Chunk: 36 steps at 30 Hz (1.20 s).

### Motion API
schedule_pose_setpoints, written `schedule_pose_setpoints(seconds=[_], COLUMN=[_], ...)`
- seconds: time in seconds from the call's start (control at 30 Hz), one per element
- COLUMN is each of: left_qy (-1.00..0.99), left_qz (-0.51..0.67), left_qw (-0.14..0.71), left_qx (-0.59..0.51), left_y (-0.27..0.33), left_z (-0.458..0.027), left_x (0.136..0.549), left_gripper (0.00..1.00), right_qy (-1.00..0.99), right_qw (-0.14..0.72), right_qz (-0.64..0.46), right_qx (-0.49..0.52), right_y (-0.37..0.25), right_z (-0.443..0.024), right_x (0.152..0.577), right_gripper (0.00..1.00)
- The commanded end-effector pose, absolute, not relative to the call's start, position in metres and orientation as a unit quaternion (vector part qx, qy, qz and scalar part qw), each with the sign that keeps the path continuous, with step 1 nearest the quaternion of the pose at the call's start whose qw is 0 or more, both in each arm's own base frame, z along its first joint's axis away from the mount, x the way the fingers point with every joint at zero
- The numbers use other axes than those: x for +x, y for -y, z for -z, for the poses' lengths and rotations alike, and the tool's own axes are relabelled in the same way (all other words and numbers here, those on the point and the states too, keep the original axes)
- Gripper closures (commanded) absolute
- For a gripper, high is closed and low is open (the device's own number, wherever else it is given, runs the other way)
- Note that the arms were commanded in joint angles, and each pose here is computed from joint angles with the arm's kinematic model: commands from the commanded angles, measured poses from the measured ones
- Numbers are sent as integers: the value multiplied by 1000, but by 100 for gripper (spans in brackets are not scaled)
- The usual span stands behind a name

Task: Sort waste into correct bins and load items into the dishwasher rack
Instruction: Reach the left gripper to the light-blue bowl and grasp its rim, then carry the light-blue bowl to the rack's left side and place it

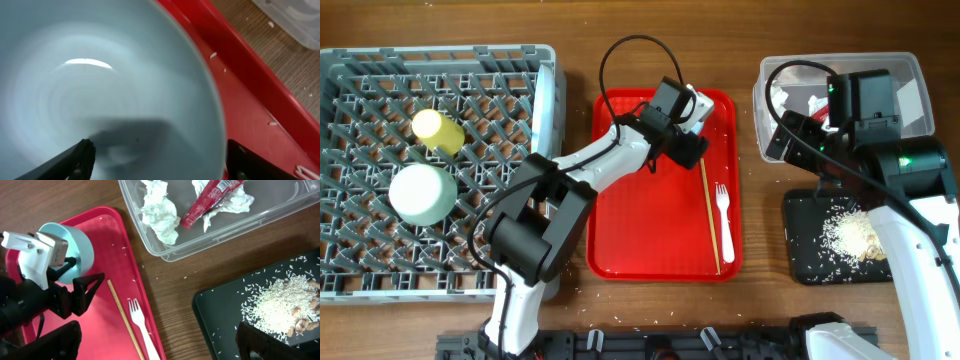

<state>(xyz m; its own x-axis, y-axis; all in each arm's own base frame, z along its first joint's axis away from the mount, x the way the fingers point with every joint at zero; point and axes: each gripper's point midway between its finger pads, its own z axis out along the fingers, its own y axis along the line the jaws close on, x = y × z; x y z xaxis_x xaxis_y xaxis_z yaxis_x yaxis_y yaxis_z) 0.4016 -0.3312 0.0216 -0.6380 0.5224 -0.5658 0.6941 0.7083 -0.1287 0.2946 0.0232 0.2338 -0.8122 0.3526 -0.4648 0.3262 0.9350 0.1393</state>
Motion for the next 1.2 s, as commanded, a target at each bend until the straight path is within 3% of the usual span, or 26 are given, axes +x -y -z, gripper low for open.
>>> schedule_pose_setpoints(seconds=[0.0,0.33,0.43,0.9,0.97,1.07,1.17], left_qy=[-892,-879,-883,-897,-896,-896,-902], left_qz=[165,176,172,161,161,162,167], left_qw=[243,281,268,227,228,227,226], left_qx=[344,344,344,345,345,344,328], left_y=[329,333,329,318,319,319,319], left_z=[-20,-62,-59,-46,-46,-47,-48], left_x=[400,404,400,385,385,385,385], left_gripper=[18,48,66,67,73,96,96], right_qy=[-951,-951,-951,-951,-951,-951,-951], right_qw=[255,255,255,255,255,255,255], right_qz=[-20,-20,-20,-20,-20,-20,-20], right_qx=[175,175,175,175,175,175,175], right_y=[-21,-21,-21,-21,-21,-21,-21], right_z=[-237,-237,-237,-237,-237,-237,-237], right_x=[295,295,295,295,295,295,295], right_gripper=[0,0,0,0,0,0,0])
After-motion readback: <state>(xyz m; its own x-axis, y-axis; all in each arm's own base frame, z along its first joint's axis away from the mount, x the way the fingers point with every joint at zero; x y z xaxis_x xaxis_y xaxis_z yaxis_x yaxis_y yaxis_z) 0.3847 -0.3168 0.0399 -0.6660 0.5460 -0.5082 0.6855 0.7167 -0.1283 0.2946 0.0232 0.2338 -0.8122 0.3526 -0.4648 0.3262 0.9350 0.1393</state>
